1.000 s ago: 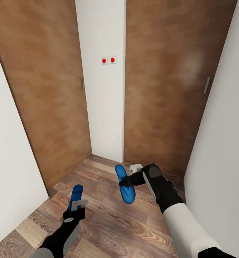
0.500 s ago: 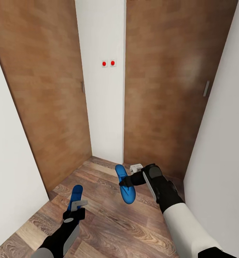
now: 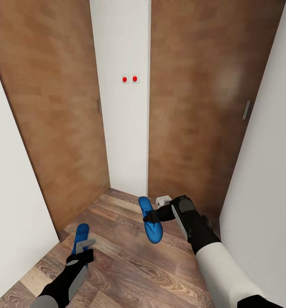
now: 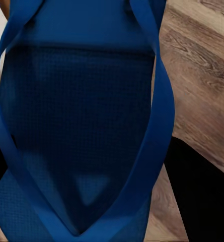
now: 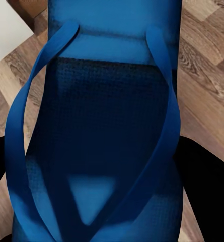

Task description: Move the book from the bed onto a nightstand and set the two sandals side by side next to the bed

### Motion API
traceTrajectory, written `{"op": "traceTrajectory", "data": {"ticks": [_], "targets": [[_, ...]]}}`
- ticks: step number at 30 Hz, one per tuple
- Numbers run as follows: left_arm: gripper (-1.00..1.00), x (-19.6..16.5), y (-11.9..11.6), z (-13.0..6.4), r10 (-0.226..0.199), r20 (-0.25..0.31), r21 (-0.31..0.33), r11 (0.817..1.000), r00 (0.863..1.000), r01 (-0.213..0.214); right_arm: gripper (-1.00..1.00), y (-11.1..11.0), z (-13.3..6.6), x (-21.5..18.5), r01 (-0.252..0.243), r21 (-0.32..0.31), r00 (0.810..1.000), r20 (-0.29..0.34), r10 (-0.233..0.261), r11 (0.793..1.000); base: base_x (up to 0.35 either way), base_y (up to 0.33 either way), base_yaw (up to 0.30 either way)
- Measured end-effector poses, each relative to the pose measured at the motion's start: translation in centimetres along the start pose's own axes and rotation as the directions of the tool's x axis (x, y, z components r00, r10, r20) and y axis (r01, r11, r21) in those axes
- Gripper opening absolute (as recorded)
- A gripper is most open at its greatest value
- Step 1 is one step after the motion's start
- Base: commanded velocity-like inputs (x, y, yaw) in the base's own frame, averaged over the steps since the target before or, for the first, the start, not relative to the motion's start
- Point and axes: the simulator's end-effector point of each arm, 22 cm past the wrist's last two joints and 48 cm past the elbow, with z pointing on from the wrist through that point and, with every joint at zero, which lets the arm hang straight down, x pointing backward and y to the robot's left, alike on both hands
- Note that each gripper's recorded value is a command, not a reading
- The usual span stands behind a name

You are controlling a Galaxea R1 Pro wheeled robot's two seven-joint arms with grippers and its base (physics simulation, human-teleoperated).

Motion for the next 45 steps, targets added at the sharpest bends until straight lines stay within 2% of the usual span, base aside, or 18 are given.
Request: {"op": "traceTrajectory", "data": {"ticks": [2,9,19,28,34,45], "targets": [[-1.0,-0.1,1.0,0.0,-0.024,-0.024,-0.001,1.0,0.999,0.024,-1.0,0.0,-0.3,-0.3,0.0,0.001,1.0,0.0,0.0,1.0,0.0,0.0,0.0],[-1.0,-1.4,4.4,-0.2,-0.059,-0.05,-0.021,0.998,0.997,0.058,-1.0,0.1,-1.2,-1.3,0.0,0.005,1.0,-0.001,0.0,1.0,0.0,0.0,0.0],[-1.0,-2.4,5.3,-1.2,-0.071,-0.082,-0.031,0.997,0.994,0.069,-1.0,0.3,-2.5,-2.7,0.001,0.007,1.0,-0.003,-0.001,1.0,0.0,0.0,0.0],[-1.0,1.0,6.2,-2.2,-0.076,-0.177,-0.058,0.996,0.981,0.067,-1.0,0.5,-3.7,-3.9,0.0,0.008,1.0,-0.005,0.0,1.0,0.0,0.0,0.0],[-1.0,0.9,6.4,-2.9,-0.112,-0.169,-0.07,0.992,0.979,0.101,-1.0,0.8,-4.5,-4.8,-0.002,0.005,1.0,-0.005,0.002,1.0,0.0,0.0,0.0],[-1.0,-0.9,6.6,-4.0,-0.127,-0.142,-0.08,0.99,0.982,0.116,-1.0,1.2,-5.9,-6.2,0.0,0.002,1.0,-0.005,0.0,1.0,0.0,0.0,0.0]]}}
